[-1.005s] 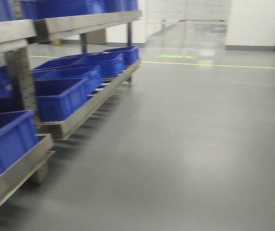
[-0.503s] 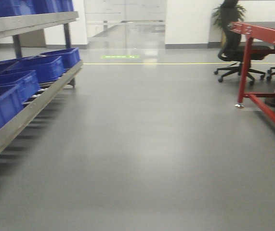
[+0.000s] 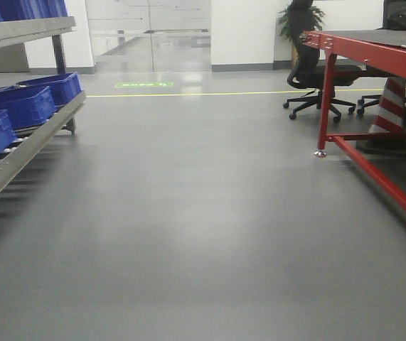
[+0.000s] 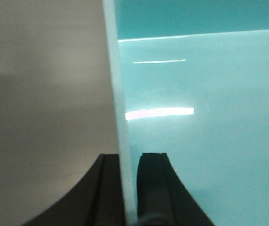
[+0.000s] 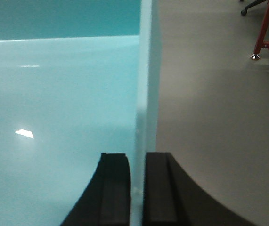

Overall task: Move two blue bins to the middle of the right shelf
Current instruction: 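Drive the base to another shelf while holding the cyan bin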

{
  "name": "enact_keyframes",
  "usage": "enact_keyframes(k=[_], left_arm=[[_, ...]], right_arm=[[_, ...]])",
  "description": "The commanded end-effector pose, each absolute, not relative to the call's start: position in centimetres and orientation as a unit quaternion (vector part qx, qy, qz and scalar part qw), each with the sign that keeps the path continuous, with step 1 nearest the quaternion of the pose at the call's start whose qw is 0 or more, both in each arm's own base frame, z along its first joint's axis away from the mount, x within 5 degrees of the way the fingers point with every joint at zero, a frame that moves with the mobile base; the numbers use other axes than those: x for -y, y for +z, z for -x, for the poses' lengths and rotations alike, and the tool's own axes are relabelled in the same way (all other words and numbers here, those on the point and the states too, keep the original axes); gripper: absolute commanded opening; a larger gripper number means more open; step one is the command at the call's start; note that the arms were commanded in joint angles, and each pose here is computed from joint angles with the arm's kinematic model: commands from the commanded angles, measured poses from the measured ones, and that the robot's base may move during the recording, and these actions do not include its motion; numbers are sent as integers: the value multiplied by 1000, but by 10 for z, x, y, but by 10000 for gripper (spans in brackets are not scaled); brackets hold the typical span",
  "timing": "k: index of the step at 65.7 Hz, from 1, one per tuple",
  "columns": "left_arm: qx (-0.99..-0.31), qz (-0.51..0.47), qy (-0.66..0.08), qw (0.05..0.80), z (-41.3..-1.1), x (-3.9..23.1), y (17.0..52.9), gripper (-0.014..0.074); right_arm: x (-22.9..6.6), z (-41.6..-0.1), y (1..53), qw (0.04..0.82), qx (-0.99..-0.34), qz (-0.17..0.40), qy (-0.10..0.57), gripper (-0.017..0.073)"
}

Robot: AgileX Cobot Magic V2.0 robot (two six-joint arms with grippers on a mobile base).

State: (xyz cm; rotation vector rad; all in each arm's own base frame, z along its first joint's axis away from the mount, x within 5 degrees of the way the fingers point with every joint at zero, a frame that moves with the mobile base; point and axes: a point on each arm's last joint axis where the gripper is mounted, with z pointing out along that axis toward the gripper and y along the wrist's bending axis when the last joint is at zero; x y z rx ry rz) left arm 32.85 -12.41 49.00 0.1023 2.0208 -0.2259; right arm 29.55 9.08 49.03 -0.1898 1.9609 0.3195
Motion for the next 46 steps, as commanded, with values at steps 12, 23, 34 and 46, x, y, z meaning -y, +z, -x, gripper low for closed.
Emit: enact_keyframes(k=[12,23,34,46], left_arm=[[-831,-47,-105,544,-326,125,498,-111],[-831,-47,-105,544,-326,125,498,-111],[-831,-47,-105,544,-326,125,498,-111],[-831,-47,-105,544,-326,125,498,-111]], right_arm=[[-89,-290,506,579,-798,75,148,-151],[-89,-290,506,579,-798,75,148,-151],[-89,-290,506,579,-798,75,148,-151],[-89,-290,506,579,-798,75,148,-151]])
